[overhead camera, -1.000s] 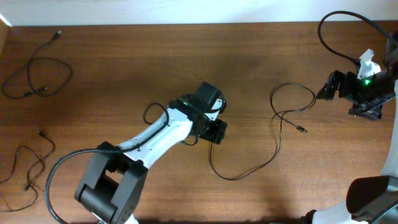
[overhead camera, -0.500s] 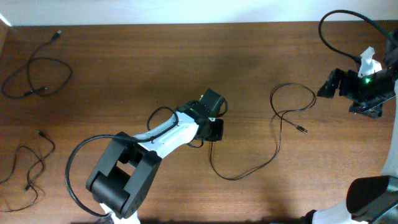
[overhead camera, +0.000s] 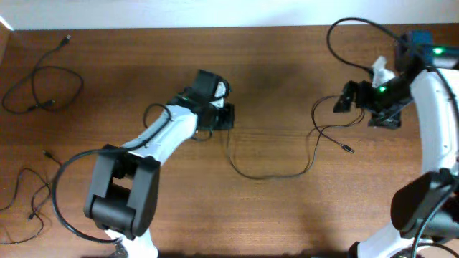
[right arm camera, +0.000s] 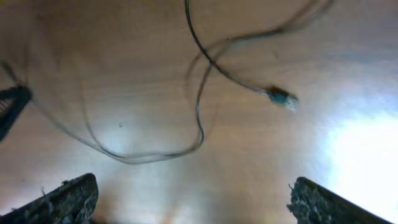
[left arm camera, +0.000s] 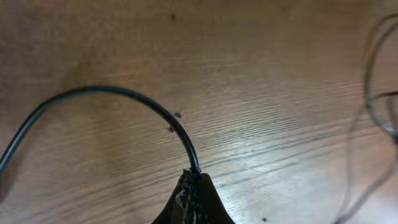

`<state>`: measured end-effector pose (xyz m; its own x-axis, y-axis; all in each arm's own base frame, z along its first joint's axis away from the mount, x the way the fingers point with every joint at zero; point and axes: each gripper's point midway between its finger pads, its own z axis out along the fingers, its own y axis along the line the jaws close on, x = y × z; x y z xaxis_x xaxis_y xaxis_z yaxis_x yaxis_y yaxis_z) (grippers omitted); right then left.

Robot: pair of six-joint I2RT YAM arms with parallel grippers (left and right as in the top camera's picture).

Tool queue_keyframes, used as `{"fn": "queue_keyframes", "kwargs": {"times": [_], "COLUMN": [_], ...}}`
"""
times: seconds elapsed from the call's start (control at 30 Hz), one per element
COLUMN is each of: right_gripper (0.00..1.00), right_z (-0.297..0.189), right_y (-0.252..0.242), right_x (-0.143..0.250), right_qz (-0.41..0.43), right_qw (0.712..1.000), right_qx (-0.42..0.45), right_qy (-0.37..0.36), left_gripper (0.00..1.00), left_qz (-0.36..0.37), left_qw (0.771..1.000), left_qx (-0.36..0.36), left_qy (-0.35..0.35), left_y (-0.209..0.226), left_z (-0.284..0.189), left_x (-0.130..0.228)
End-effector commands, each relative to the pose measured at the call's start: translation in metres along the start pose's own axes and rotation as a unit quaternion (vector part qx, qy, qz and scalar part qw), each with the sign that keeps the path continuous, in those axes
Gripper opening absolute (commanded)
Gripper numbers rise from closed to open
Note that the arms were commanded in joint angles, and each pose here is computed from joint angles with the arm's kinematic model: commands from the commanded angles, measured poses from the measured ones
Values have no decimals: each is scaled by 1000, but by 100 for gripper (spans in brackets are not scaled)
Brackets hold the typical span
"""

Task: Untangle cables

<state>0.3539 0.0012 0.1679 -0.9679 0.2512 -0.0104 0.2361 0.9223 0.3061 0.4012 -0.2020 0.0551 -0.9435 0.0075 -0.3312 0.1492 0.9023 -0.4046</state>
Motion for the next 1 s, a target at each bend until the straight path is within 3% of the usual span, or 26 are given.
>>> {"fn": "queue_keyframes", "kwargs": {"times": [0.0,0.2,0.3,0.4,0.47,0.5,0.6,0.73,0.87,0.97], "right_gripper": [94,63,47,25,4,4,4,4,4,4], "right_z": [42,121,141,151,155,157,141,79,26,-20], "right_y": [17,9,2,10,19,32,110,219,268,306], "right_x": [3,5,8,7,7,4,-5,9,22,34], "right_qz": [35,131,131,112,96,80,3,-102,-128,-160], "right_qw": [999,991,991,993,994,995,980,953,942,901], "right_qx": [-12,-16,-19,-25,-29,-43,-192,-284,-308,-402], "right_qy": [18,-6,-15,-26,-31,-39,-46,-33,-28,-8], "left_gripper": [0,0,0,0,0,0,0,0,0,0], "left_qz": [10,10,11,11,11,11,11,11,10,12], "left_qw": [997,997,997,997,997,997,997,997,997,997], "left_qx": [80,79,79,80,79,80,80,80,79,77], "left_qy": [-1,-1,-3,-3,-2,-3,-3,-3,-3,-9], "left_y": [-15,-15,-15,-16,-15,-15,-15,-15,-15,-14], "left_z": [-19,-19,-19,-19,-19,-19,-19,-19,-19,-19], "left_x": [-10,-10,-11,-11,-11,-11,-11,-11,-11,-14]}}
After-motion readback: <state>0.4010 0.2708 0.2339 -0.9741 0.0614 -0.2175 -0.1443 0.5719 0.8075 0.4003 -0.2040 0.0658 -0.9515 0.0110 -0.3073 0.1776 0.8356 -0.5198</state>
